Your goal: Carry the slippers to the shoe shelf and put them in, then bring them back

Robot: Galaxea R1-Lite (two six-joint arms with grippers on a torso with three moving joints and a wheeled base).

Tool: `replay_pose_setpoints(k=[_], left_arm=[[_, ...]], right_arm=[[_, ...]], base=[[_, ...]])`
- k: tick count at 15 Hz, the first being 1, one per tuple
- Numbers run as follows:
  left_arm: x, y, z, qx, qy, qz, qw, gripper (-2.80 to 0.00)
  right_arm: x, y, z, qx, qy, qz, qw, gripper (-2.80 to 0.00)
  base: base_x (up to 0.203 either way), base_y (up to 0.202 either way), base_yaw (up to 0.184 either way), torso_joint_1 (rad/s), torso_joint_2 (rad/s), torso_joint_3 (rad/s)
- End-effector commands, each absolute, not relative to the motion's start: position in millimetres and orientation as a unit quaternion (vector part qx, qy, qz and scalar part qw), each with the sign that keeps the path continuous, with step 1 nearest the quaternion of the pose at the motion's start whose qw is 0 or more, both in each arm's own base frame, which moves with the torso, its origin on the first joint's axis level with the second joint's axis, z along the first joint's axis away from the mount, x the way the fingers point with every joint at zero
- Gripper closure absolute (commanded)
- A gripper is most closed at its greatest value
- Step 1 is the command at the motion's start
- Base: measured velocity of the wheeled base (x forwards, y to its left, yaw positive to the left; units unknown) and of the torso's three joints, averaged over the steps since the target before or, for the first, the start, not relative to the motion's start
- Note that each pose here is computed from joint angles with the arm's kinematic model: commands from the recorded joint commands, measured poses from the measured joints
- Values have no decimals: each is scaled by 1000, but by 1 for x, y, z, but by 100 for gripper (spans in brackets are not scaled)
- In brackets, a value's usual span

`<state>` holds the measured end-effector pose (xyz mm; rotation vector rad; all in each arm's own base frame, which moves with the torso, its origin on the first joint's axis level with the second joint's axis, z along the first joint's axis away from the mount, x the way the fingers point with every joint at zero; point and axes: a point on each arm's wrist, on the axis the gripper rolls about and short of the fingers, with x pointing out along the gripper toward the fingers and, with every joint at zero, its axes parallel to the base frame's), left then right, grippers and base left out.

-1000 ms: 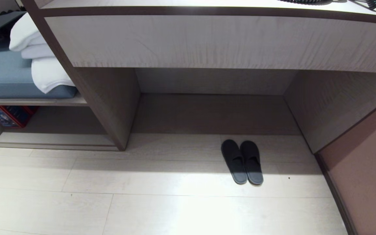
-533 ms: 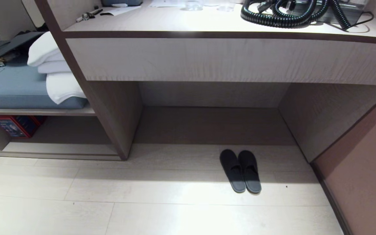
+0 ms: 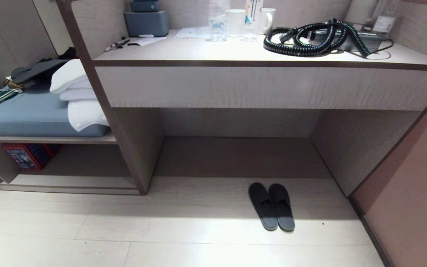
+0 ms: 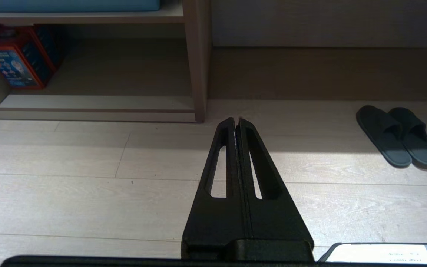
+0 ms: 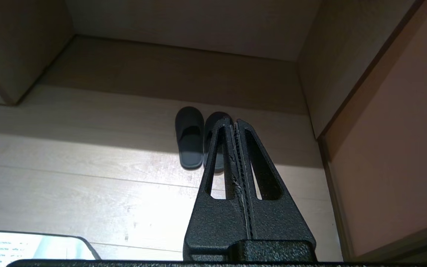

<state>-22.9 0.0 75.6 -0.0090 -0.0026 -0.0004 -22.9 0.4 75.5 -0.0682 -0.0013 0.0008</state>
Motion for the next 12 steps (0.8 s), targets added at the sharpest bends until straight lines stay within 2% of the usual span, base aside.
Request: replay_pose_setpoints(k=[1, 12], left_arm=[[-23, 0, 76, -5, -1, 0, 1000, 0], [-23, 0, 76, -5, -1, 0, 1000, 0]], right_arm=[[-23, 0, 75, -35, 0, 1, 999, 0], [-23, 0, 75, -34, 0, 1, 999, 0]], base=[[0, 0, 0, 2, 7, 198], [0, 0, 0, 2, 3, 203]])
